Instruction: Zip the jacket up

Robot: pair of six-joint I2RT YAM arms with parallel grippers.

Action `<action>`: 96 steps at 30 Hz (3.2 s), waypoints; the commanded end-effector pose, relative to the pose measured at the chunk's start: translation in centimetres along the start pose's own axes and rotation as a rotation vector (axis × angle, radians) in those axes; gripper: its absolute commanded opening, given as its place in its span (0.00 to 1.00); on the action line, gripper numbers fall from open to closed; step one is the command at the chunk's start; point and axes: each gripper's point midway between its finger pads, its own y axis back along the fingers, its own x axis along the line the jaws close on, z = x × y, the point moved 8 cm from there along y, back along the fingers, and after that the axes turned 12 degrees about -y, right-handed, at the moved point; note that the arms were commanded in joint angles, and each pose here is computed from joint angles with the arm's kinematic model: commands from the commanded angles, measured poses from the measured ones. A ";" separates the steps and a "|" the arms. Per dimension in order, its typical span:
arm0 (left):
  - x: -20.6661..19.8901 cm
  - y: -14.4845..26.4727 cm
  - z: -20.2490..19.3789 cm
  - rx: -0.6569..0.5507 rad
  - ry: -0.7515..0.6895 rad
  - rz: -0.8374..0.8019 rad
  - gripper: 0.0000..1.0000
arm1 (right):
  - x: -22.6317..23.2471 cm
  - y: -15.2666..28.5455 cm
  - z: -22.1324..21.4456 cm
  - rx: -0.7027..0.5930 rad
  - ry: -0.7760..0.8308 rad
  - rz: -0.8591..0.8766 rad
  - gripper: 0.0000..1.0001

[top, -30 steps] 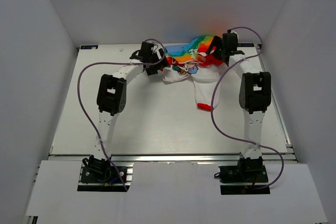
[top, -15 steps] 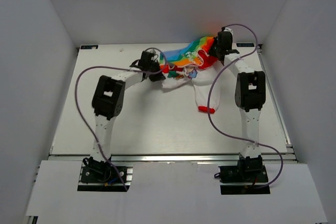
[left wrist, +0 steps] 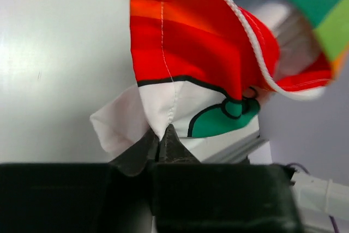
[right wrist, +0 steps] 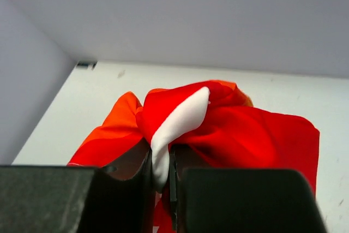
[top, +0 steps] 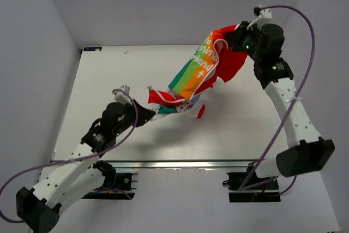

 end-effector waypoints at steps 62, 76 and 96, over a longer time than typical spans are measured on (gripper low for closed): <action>7.1 -8.9 -1.6 0.369 -0.170 0.611 0.00 | -12.7 4.1 -23.8 0.622 -0.187 -0.675 0.00; 8.4 -0.6 -9.4 0.439 0.016 0.402 0.49 | -9.9 10.4 -23.5 0.728 -0.144 -0.426 0.89; 6.0 -8.4 -4.5 0.410 -0.204 0.258 0.98 | -15.0 14.6 -27.3 0.758 -0.142 -0.761 0.89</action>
